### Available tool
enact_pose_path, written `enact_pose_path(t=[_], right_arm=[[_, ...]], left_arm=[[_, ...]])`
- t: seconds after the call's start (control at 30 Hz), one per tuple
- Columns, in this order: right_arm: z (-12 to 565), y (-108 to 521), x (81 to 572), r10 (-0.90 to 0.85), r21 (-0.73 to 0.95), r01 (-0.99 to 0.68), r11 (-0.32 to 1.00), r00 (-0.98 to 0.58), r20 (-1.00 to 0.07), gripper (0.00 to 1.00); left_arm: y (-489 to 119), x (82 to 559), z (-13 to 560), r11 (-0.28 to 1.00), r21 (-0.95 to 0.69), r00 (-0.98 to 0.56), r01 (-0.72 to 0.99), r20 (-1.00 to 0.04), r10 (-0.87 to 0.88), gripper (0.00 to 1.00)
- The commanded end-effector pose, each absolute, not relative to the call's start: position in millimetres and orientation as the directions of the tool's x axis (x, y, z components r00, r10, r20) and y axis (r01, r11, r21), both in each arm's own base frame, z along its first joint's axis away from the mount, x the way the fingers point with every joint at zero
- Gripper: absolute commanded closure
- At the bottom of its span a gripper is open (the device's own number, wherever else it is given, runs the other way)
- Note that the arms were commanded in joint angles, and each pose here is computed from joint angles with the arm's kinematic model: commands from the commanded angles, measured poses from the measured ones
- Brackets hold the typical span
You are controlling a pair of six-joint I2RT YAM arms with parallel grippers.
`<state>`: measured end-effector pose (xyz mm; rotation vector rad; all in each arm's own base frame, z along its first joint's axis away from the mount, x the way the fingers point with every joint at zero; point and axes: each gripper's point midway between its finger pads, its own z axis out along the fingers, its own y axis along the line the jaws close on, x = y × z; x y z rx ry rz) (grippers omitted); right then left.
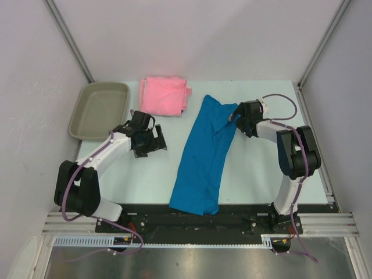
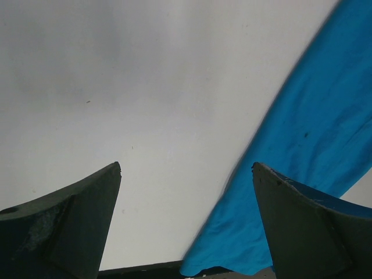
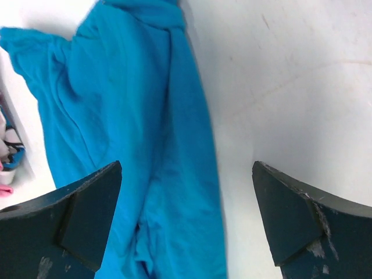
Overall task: Fold and stack the t-shirts
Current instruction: Fold the tshirt
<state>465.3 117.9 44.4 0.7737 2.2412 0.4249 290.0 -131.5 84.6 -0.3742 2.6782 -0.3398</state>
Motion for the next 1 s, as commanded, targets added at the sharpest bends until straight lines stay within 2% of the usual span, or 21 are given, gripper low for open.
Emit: enact_pose_path(t=[0.0,0.2,0.27,0.37,0.4,0.47,0.5,0.57,0.6,0.73,0.77,0.97], right_arm=[[27,121,481,0.647,0.509,0.407,0.758,-0.566,-0.511,0.00],[-5,135,492,0.656,0.516,0.426,0.743,-0.614,-0.439,0.01],[-8,137,498,0.662,0.522,0.427,0.738,-0.609,-0.437,0.05],[-14,145,500,0.662,0.537,0.422,0.731,-0.632,-0.404,0.20],[-19,147,500,0.662,0.535,0.427,0.729,-0.639,-0.391,0.31],[-23,147,501,0.662,0.532,0.432,0.728,-0.643,-0.384,0.42],[-20,148,505,0.664,0.537,0.429,0.726,-0.640,-0.387,0.54],[-24,149,509,0.663,0.537,0.429,0.726,-0.643,-0.383,0.67],[-25,149,509,0.664,0.526,0.442,0.726,-0.648,-0.372,0.77],[-23,149,526,0.666,0.514,0.452,0.729,-0.642,-0.380,0.92],[-32,148,524,0.663,0.489,0.471,0.734,-0.653,-0.366,0.99],[-16,143,575,0.673,0.497,0.470,0.729,-0.625,-0.396,1.00]], left_arm=[[-135,308,97,0.937,-0.294,-0.860,-0.187,-0.412,-0.301,0.00],[-136,311,88,0.940,-0.281,-0.869,-0.194,-0.396,-0.297,0.00],[-136,311,85,0.941,-0.277,-0.873,-0.196,-0.388,-0.296,0.00],[-135,311,82,0.943,-0.267,-0.876,-0.198,-0.383,-0.292,0.00],[-135,310,81,0.944,-0.266,-0.877,-0.197,-0.383,-0.291,0.00],[-134,310,80,0.945,-0.261,-0.880,-0.197,-0.378,-0.288,0.00],[-134,310,80,0.945,-0.260,-0.880,-0.196,-0.378,-0.287,0.00],[-134,309,81,0.945,-0.260,-0.880,-0.196,-0.378,-0.287,0.00],[-134,308,81,0.945,-0.260,-0.880,-0.198,-0.377,-0.288,0.00],[-135,310,84,0.946,-0.261,-0.880,-0.194,-0.379,-0.286,0.00],[-134,309,83,0.946,-0.257,-0.882,-0.196,-0.375,-0.285,0.00],[-130,315,88,0.948,-0.241,-0.871,-0.207,-0.397,-0.291,0.00]])
